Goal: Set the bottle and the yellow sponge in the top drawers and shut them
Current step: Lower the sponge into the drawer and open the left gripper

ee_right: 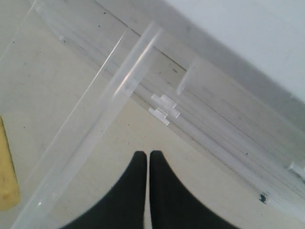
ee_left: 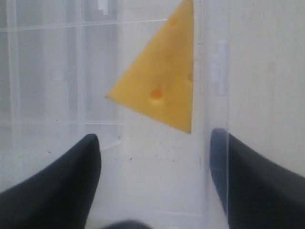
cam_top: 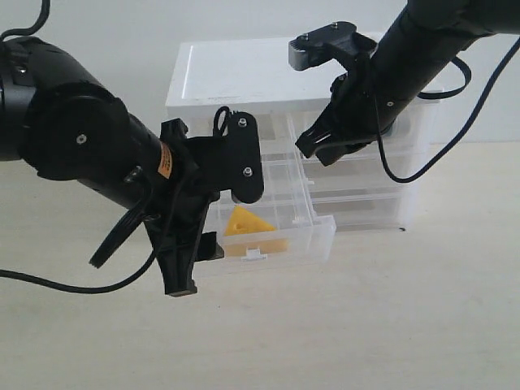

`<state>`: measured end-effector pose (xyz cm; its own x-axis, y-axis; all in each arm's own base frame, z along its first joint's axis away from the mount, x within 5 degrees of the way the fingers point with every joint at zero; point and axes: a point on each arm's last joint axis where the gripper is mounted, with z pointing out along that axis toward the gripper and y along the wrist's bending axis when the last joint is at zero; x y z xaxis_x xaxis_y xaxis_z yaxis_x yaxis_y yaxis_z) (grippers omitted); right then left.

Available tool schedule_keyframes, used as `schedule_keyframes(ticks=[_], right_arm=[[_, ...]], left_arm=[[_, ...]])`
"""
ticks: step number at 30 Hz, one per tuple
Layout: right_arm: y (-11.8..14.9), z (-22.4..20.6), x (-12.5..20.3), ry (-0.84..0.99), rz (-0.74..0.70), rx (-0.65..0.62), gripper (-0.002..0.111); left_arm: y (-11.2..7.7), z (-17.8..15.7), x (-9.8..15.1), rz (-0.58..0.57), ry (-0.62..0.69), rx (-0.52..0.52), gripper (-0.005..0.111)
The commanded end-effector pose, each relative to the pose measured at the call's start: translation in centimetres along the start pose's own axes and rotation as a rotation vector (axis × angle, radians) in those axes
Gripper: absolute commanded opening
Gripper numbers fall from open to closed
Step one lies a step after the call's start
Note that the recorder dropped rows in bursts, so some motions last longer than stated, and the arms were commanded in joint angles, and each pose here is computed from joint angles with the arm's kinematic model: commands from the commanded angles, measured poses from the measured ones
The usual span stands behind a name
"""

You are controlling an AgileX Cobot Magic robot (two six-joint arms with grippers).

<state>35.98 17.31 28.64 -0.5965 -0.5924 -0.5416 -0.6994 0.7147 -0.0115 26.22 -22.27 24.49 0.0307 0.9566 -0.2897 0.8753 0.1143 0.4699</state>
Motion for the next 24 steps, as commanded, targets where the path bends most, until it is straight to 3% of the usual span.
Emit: schedule_keyframes(ticks=[1, 6, 8, 11, 19, 24], right_arm=[[-0.2, -0.8, -0.1, -0.014, 0.0, 0.009, 0.0], [-0.2, -0.8, -0.1, -0.015, 0.001, 0.008, 0.0], [-0.2, -0.8, -0.1, -0.015, 0.001, 0.008, 0.0], [-0.2, -0.8, -0.1, -0.015, 0.001, 0.008, 0.0], [-0.2, -0.8, -0.1, -0.015, 0.001, 0.007, 0.0], [-0.2, -0.8, -0.1, -0.015, 0.001, 0.007, 0.0]], left_arm=[[0.2, 0.7, 0.2, -0.018, -0.002, -0.008, 0.056], [-0.1, 1.7, 0.3, -0.017, 0.022, 0.018, 0.051], [-0.1, 1.7, 0.3, -0.017, 0.019, 0.016, 0.036], [-0.1, 1.6, 0.2, -0.017, 0.018, 0.014, 0.004], [0.4, 1.2, -0.1, -0.027, 0.006, 0.005, 0.004], [2.0, -1.0, -1.3, -0.038, -0.056, -0.062, 0.004]])
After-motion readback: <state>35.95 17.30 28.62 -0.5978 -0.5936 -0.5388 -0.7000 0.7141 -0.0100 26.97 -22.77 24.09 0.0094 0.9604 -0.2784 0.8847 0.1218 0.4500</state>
